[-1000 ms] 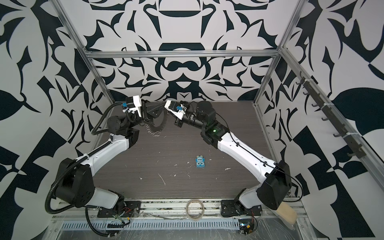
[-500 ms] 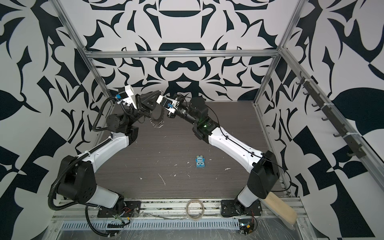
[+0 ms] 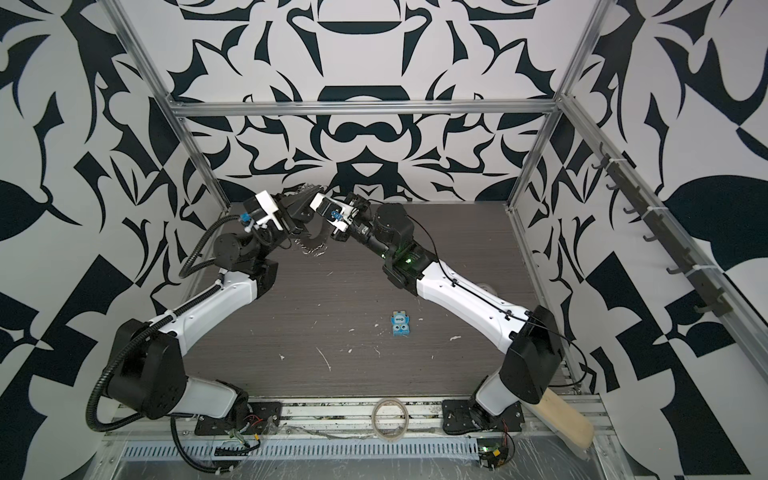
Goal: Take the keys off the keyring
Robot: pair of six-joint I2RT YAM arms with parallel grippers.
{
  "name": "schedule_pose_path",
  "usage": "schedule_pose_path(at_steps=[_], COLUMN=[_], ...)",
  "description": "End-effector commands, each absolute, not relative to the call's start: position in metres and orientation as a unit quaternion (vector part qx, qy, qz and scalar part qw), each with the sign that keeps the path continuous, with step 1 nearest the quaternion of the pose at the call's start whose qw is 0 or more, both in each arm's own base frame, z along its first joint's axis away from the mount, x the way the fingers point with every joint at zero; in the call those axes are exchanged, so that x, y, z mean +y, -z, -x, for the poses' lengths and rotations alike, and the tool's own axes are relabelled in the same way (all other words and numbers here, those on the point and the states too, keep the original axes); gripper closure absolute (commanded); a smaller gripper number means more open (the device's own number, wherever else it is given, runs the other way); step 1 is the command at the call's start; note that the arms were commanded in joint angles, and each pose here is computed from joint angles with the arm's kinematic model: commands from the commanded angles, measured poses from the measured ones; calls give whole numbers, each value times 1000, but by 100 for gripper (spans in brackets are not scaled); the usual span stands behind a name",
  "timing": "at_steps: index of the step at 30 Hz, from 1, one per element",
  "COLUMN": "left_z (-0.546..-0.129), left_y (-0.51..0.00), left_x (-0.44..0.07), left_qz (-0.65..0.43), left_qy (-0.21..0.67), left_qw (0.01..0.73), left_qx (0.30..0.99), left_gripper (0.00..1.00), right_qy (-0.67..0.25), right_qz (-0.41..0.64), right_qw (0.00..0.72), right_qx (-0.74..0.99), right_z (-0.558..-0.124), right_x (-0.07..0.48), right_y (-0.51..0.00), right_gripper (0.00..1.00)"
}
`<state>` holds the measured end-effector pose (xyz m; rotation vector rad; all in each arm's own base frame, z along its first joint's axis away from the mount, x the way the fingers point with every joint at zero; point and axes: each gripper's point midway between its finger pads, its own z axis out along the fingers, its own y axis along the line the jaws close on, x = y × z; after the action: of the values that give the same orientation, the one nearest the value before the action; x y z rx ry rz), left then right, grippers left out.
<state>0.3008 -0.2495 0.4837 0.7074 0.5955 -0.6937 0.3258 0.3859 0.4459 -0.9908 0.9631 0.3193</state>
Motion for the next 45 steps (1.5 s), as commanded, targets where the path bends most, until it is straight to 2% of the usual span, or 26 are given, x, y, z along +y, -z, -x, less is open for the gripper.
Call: schedule_pose_path(at_steps=[1,5,8,10,13,16,19,23,34,37,41,42,45], left_z=[-313,-325,-329,-327,-314,-308,-305,-313,-303,-300,-300,-300,-299], left_y=[-469,-479,-489,-504,-531,-547,-545,-533,-532,-534,-532,-532,-532], left_x=[-274,-265,-254,-241,-232,-231,-229,-233,-230,-231,-227,-226,-227], left_qz=[-358,-332,-311,-273,-243,-226,-234,-253,-261,-269,-267,-266,-268], left_qy=[219,204,238,308,453,535,507,458,506,510,510,510,514], left_qw=[866,868,852,840,800,762,780,787,768,764,763,763,760], left_qx=[270,309,348,353,309,285,281,326,293,290,295,295,296], left_gripper=[100,100,100,100,100,100,100,100,100,100,100,100,100], right_qy=[-329,-316,-287,-272,-263,-292,-297,-311,-295,-289,-281,-277,-271], right_qz=[596,591,579,579,580,578,575,559,581,579,572,570,562], right_qw=[634,637,645,642,642,642,645,636,599,599,606,607,611], right_qx=[367,382,407,422,426,410,407,431,465,472,476,479,487], right_z=[-215,-217,-235,-246,-259,-254,-251,-261,-262,-265,-269,-271,-274], right_x=[463,450,428,418,417,429,428,405,382,377,369,367,359], right_y=[-388,-384,-384,-378,-376,-383,-389,-392,-387,-389,-392,-392,-393], right_gripper=[100,100,100,100,100,100,100,100,100,76,58,55,54])
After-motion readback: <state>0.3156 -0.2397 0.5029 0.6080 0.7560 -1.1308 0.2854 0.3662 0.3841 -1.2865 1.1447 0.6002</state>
